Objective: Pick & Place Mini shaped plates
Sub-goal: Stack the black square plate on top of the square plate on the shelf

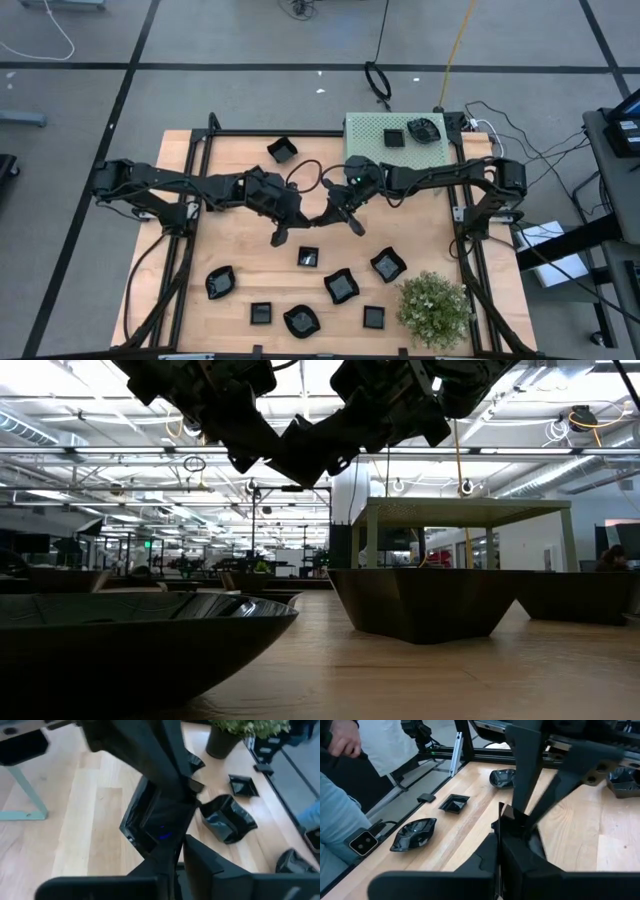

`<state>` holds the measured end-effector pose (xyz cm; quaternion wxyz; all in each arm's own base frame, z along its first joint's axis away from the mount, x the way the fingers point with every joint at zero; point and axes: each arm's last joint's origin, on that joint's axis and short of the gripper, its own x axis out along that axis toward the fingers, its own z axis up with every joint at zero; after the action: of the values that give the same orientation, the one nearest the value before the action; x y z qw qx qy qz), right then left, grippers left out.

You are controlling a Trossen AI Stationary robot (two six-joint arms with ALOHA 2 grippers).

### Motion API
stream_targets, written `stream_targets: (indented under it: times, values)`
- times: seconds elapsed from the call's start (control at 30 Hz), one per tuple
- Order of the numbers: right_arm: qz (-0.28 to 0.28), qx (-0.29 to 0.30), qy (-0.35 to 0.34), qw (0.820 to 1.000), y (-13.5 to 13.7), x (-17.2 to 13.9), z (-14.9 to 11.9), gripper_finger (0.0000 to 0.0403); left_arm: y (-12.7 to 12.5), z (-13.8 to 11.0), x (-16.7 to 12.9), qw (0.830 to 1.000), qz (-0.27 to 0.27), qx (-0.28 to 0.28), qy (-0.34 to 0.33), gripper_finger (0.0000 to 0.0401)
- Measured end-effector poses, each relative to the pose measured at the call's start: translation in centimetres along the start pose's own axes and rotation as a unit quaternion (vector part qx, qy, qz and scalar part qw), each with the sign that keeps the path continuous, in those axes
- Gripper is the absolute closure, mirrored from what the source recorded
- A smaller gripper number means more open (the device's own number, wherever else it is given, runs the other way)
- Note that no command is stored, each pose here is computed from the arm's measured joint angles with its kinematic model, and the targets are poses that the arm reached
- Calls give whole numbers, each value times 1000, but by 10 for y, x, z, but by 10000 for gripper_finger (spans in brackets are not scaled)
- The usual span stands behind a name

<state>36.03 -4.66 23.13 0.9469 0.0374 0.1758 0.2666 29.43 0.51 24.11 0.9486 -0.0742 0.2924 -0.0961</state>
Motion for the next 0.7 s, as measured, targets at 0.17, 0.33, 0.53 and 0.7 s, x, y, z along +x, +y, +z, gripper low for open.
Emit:
stream_targets:
  times: [0.17,0.33,0.53,0.7]
  values:
    - [-1,3,-1,1000,0,0,0,400,-1,3,0,1000,-1,-18,-13,319]
    - [-5,3,-2,1000,-2,-1,0,401,-2,6,0,998,-5,-54,-32,257]
    - [-19,27,-1,999,-11,-10,-1,401,0,15,-1,996,-5,-59,-73,188]
    - [-39,65,27,997,-15,-28,-3,401,11,22,-5,989,64,-55,-121,154]
